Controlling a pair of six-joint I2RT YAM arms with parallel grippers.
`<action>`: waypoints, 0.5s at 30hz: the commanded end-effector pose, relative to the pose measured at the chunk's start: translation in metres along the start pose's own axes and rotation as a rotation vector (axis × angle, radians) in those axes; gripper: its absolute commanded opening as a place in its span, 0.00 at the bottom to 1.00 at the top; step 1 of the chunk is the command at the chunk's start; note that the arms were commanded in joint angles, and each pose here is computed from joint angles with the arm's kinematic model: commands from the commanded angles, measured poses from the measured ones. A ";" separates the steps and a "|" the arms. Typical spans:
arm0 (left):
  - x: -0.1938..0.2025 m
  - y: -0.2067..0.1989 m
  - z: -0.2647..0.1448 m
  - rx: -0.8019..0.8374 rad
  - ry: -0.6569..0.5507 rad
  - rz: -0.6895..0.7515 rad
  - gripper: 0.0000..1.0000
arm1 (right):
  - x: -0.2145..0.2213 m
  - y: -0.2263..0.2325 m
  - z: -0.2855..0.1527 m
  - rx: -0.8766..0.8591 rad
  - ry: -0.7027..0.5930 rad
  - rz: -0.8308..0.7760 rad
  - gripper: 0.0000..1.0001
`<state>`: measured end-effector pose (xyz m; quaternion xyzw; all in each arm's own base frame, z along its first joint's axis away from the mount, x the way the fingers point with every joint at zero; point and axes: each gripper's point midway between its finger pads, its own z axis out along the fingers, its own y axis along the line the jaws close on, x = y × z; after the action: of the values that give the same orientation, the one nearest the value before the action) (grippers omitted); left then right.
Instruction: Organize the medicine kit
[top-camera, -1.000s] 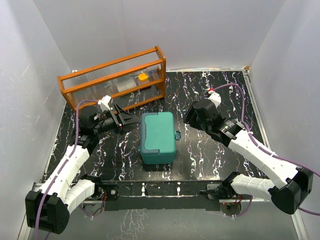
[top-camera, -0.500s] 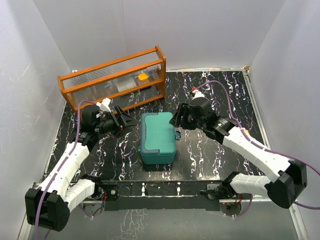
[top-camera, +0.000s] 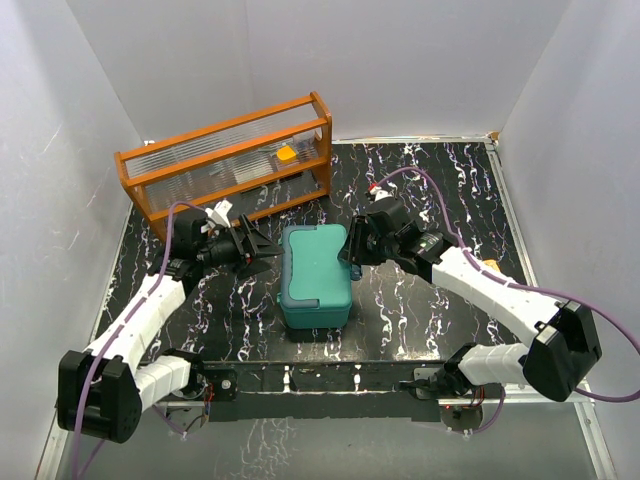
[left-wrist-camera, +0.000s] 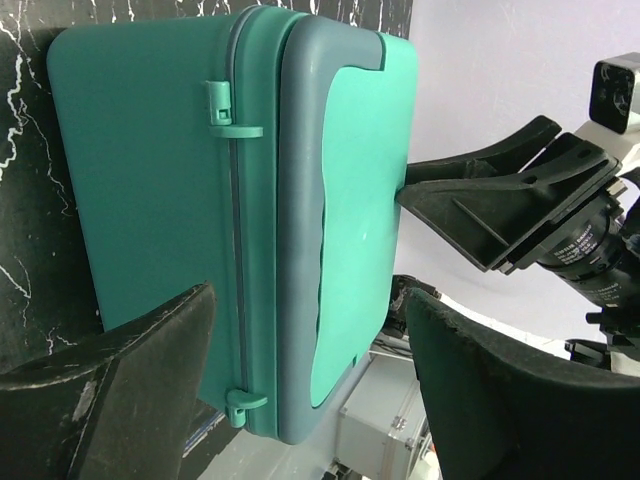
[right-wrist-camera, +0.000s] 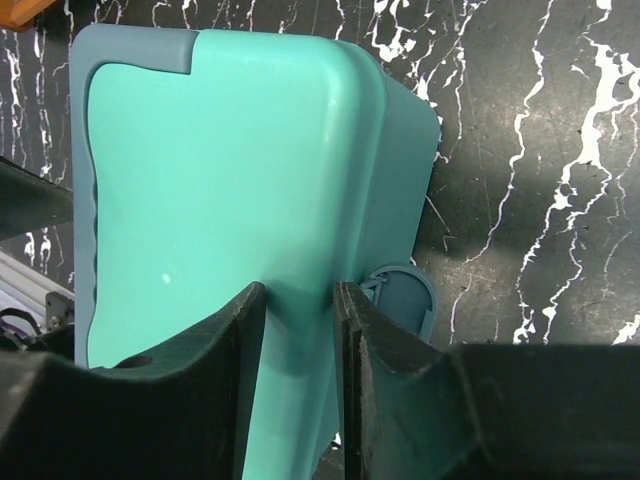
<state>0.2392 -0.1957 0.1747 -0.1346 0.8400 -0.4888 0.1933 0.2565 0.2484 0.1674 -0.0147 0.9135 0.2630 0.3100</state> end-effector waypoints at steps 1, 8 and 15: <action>0.009 -0.003 0.002 0.049 0.045 0.003 0.76 | 0.019 -0.010 0.008 0.030 0.077 0.001 0.28; 0.010 0.006 0.005 0.016 0.050 -0.015 0.75 | -0.020 0.010 -0.010 -0.020 -0.036 0.018 0.43; 0.010 0.018 0.009 -0.036 0.062 -0.026 0.74 | -0.049 -0.004 -0.024 -0.032 -0.112 0.102 0.67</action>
<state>0.2339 -0.1970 0.1504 -0.1430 0.8486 -0.4837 0.1592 0.2691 0.2374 0.1795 0.0173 0.9117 0.2679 0.3109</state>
